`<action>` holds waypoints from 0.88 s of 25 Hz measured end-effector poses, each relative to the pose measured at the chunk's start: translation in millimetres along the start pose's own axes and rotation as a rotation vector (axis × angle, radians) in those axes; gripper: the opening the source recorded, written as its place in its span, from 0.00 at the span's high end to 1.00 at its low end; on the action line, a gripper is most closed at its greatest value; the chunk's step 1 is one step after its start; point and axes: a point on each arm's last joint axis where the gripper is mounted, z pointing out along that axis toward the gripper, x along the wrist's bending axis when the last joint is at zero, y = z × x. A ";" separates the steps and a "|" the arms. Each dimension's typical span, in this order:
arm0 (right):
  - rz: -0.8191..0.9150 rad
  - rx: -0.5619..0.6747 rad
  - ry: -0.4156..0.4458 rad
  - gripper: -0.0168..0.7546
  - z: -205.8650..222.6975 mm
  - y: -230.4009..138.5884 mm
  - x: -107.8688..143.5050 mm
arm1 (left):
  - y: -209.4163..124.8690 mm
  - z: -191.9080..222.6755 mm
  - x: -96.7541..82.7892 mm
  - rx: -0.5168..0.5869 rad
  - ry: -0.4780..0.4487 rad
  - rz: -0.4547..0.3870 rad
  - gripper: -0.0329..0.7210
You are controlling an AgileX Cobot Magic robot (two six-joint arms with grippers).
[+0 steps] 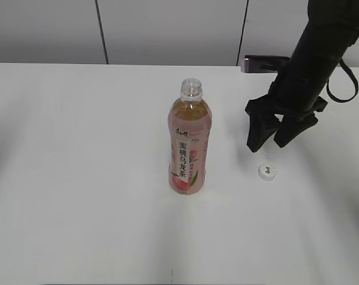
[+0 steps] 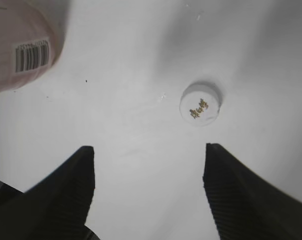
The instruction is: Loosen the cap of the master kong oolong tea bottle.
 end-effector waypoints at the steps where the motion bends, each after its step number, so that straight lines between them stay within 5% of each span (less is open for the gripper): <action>1: 0.001 -0.005 0.009 0.31 0.0 0.5 0.8 | 1.1 -1.8 -3.8 0.015 -0.008 -0.014 0.45; 7: 0.002 -0.006 0.055 0.31 -0.9 0.3 5.3 | 0.2 -13.7 -27.8 0.126 -0.227 -0.560 0.48; 15: 0.043 -0.027 -0.039 0.33 -34.9 -22.3 12.2 | 1.5 -62.3 -10.5 0.017 -0.279 -0.746 0.49; 22: 0.069 -0.168 -0.169 0.43 -68.8 -67.6 22.4 | -17.2 -100.9 -10.5 0.099 -0.361 -0.751 0.49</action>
